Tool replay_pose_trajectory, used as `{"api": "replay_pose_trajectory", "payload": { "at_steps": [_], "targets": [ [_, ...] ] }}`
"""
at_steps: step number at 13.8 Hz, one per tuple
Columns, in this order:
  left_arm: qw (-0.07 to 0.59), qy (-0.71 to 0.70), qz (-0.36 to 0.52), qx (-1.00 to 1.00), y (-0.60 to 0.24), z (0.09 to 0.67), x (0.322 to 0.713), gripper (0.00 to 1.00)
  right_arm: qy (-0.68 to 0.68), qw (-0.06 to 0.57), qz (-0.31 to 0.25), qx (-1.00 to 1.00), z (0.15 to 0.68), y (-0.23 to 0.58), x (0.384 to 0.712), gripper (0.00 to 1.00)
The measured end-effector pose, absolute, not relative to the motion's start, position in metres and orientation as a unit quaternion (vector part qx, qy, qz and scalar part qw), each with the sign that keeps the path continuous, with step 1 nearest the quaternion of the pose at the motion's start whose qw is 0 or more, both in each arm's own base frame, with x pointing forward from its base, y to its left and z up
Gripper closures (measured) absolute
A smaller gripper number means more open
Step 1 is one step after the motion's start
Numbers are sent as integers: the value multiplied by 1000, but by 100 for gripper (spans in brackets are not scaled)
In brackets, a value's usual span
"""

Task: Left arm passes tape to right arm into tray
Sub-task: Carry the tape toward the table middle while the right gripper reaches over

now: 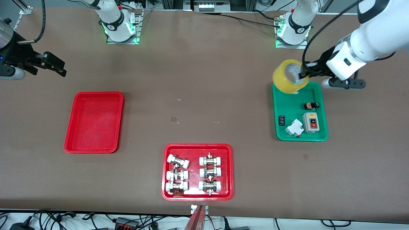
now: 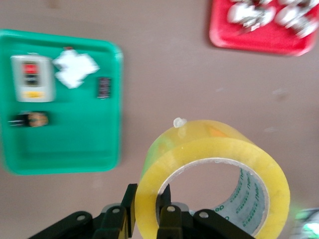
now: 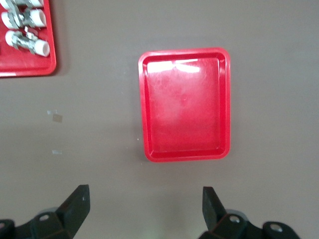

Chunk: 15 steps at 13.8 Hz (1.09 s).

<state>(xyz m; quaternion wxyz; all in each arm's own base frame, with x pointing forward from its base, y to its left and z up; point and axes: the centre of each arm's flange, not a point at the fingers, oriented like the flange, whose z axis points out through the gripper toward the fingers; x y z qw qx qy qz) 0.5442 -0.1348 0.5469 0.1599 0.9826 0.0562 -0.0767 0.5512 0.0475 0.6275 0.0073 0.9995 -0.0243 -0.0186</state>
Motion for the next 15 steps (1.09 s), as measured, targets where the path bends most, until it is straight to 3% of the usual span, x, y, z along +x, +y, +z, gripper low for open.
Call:
{"api": "replay_pose_trajectory", "payload": {
  "at_steps": [3, 7, 15],
  "targets": [
    [219, 123, -92, 963, -180, 518, 573, 78, -24, 0, -42, 999, 614, 50, 553, 0],
    [266, 225, -115, 930, -256, 518, 579, 78, 5, -49, -77, 996, 595, 46, 557, 0],
    [357, 466, -147, 796, -437, 476, 566, 78, 40, -274, -118, 954, 551, 27, 580, 0]
  ]
}}
